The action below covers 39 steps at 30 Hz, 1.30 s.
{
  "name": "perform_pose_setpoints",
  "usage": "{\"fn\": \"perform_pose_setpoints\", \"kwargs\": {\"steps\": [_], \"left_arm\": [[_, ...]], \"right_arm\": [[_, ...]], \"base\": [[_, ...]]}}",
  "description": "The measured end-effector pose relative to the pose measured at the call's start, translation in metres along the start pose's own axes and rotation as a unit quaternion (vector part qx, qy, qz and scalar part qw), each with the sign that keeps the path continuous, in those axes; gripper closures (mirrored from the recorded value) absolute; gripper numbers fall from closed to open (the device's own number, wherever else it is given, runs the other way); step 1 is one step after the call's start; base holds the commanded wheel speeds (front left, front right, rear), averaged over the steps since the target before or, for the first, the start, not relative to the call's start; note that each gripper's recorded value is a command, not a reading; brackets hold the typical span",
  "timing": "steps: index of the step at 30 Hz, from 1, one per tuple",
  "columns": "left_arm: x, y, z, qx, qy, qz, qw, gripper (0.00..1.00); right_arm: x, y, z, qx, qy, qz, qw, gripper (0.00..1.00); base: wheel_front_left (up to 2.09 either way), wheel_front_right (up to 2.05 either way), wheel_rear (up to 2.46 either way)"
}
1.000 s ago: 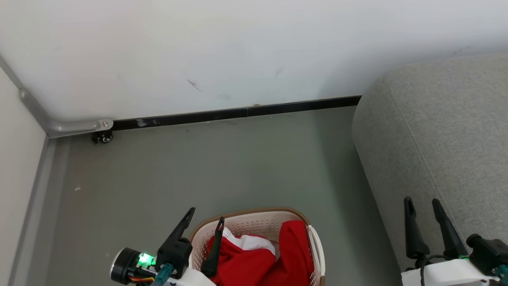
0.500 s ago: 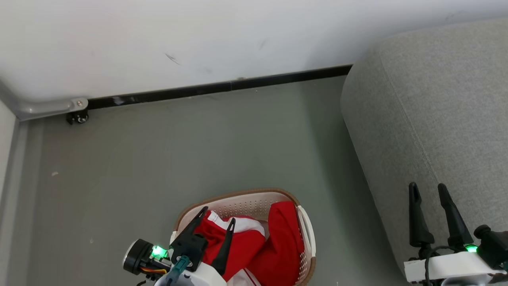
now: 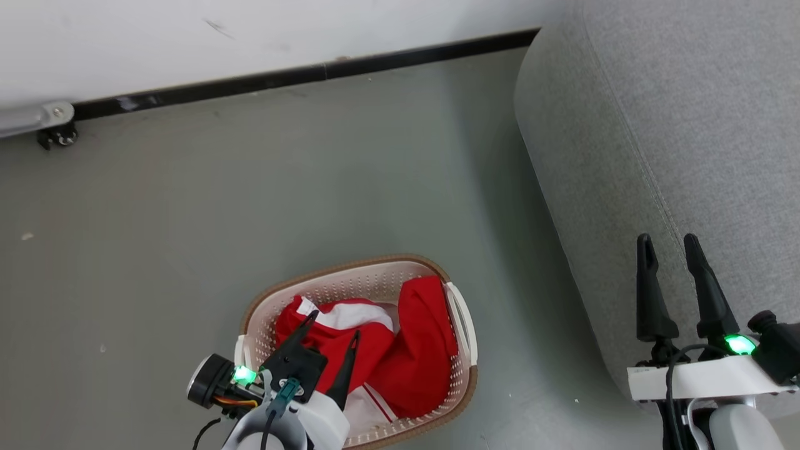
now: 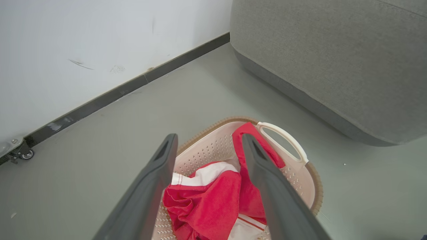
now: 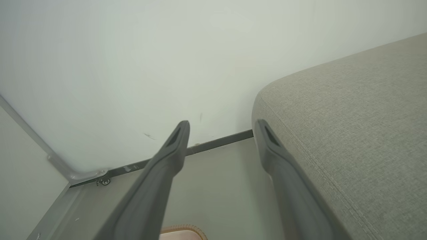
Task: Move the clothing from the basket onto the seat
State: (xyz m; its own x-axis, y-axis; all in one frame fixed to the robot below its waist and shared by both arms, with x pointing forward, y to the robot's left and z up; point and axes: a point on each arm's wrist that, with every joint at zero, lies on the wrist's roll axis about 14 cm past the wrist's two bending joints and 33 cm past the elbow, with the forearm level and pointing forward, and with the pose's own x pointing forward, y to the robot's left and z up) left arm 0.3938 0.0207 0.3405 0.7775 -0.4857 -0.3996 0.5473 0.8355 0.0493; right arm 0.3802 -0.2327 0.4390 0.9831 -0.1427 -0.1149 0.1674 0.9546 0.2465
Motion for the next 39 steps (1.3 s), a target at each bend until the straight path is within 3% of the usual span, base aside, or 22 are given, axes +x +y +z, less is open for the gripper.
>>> {"fn": "perform_pose_setpoints", "kwargs": {"steps": [39], "left_arm": [[0.082,-0.005,-0.122,0.077,0.143,-0.097,0.982,0.00]], "right_arm": [[0.062,-0.028,-0.022,-0.022,0.014,-0.033,0.999,0.00]], "base": [[0.00,0.00,0.00]]}}
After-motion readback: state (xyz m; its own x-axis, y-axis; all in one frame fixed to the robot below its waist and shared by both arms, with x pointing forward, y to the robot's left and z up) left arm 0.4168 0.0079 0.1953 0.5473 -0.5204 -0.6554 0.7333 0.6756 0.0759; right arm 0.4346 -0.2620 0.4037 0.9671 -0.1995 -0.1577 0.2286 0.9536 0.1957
